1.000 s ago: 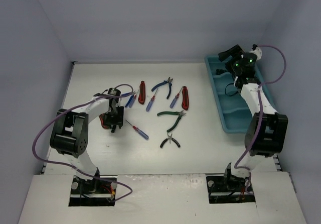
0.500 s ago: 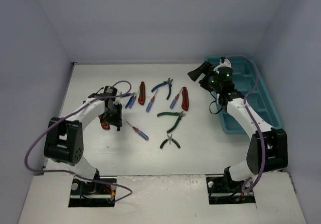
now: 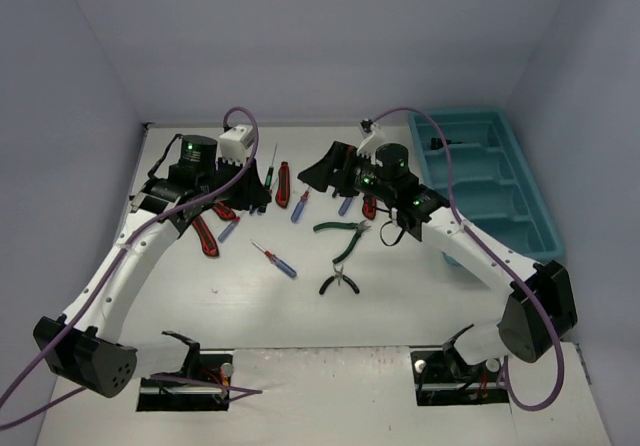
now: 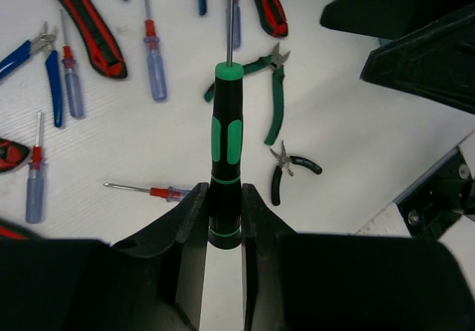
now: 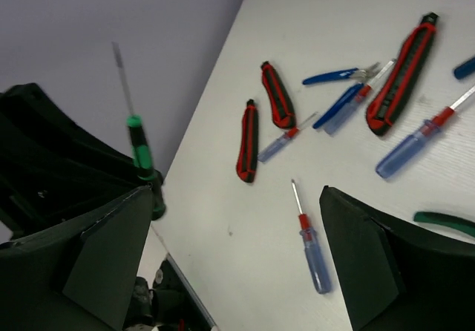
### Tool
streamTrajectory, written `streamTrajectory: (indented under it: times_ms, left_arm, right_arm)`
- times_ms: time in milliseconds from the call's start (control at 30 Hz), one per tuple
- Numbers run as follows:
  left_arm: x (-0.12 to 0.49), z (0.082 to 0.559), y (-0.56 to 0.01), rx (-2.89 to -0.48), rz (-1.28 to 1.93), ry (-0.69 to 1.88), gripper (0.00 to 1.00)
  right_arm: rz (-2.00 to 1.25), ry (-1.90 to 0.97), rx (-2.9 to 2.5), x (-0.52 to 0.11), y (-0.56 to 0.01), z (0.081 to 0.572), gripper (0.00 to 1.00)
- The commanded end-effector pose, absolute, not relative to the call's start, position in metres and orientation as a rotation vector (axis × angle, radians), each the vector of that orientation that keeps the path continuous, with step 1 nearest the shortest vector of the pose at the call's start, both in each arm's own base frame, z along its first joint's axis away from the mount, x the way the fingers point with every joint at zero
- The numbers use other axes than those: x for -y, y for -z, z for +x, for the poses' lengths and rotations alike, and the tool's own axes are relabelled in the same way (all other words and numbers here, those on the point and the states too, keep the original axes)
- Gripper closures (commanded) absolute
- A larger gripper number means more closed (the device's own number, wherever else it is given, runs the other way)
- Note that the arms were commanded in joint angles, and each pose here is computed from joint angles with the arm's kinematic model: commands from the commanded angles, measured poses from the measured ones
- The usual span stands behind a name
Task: Sort the tools into containers
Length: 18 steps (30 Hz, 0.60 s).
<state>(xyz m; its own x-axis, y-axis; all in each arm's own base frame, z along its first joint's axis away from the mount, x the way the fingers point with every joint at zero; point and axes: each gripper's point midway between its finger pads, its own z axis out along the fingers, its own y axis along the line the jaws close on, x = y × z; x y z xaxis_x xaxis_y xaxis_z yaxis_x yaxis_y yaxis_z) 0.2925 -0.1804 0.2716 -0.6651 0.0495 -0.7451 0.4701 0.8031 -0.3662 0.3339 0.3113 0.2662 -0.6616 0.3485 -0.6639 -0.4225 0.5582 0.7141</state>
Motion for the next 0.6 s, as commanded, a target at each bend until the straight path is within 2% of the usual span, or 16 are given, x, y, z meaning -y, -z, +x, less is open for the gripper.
streamTrajectory:
  times_ms: [0,433,567]
  left_arm:
    - [0.202,0.282,-0.303,-2.129,0.477,0.793,1.0]
    - [0.223,0.272,-0.324,-2.08,0.514,0.85,1.0]
    - [0.226,0.274,-0.326,-2.076,0.51,0.851,1.0]
  right_arm:
    - [-0.172,-1.266,-1.721,-0.331,-0.351,0.326,0.09]
    - [-0.218,-1.33,-1.693,-0.372,-0.354,0.32,0.27]
    - [-0.25,-1.339,-1.709,-0.379,-0.347,0.318,0.38]
